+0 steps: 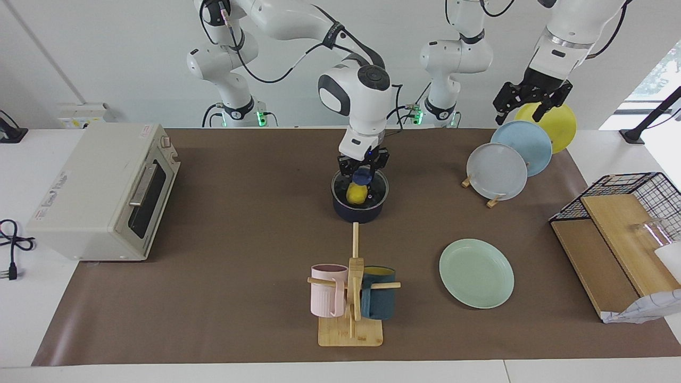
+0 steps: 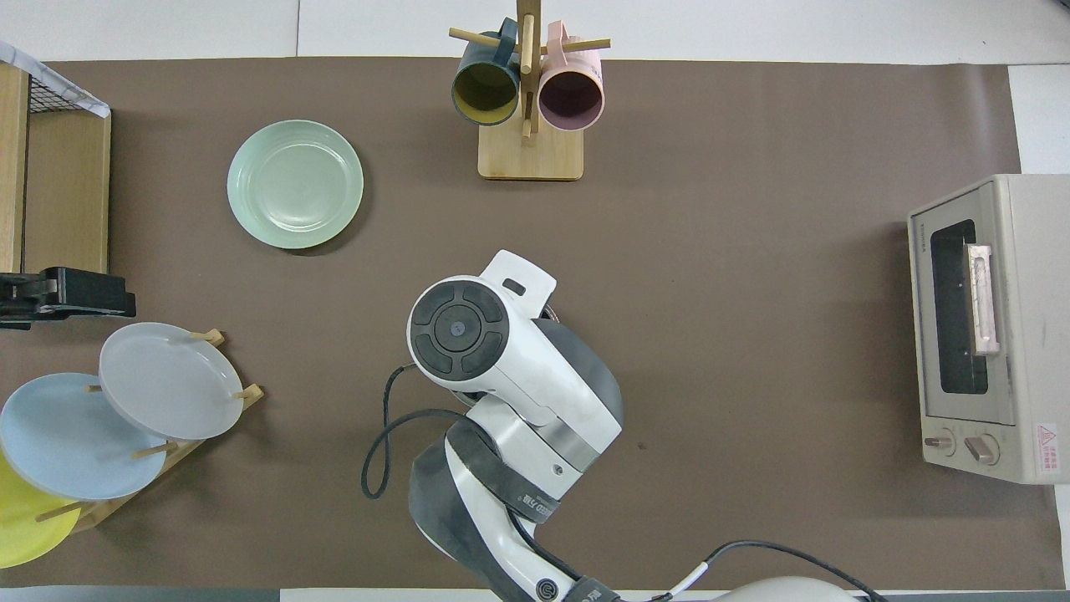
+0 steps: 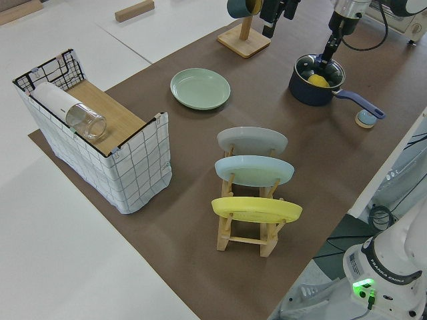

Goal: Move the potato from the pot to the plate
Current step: 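Reach the right gripper over the saucepan and grasp the glass lid knob, then lift the glass lid off the saucepan and set it down beside it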

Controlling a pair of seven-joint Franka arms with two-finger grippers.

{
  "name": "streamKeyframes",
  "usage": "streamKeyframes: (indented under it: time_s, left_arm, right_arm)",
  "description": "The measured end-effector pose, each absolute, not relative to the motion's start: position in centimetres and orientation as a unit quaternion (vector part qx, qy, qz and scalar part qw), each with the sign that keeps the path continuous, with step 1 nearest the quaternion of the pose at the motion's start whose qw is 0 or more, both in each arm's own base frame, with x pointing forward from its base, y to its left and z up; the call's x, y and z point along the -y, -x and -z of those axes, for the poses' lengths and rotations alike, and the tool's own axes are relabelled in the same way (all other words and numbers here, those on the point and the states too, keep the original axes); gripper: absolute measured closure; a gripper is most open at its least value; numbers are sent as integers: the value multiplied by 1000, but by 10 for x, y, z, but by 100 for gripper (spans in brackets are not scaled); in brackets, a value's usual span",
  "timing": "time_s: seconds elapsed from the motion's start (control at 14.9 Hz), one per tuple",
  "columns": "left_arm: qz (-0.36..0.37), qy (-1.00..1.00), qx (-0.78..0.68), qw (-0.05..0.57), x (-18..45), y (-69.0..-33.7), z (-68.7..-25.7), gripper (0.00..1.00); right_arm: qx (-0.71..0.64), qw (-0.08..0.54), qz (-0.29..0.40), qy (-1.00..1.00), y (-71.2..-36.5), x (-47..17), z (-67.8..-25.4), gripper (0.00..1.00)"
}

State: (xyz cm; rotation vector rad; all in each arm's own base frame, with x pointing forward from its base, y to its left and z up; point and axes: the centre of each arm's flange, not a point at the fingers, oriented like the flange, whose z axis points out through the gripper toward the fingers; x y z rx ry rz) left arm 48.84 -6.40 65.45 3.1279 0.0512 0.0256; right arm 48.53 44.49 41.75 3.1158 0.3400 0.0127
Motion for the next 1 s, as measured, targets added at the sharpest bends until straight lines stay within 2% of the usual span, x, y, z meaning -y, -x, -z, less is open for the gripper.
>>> streamKeyframes:
  time_s: [0.2,0.54,0.8,1.0]
  left_arm:
    - [-8,-1000,-16,6,65,-488,-655,0]
    - [-6,-1000,-6,17,77,-486,-654,0]
    - [5,-999,23,25,123,-478,-642,0]
    - [-8,-999,-1,32,196,-464,-617,0]
  right_arm:
    - [-119,6,-6,-993,-505,-423,-449,34]
    - [-140,16,11,-990,-570,-304,-476,34]
    - [-188,19,55,-980,-601,-187,-443,34]
    - [-224,11,64,-972,-600,-111,-408,34]
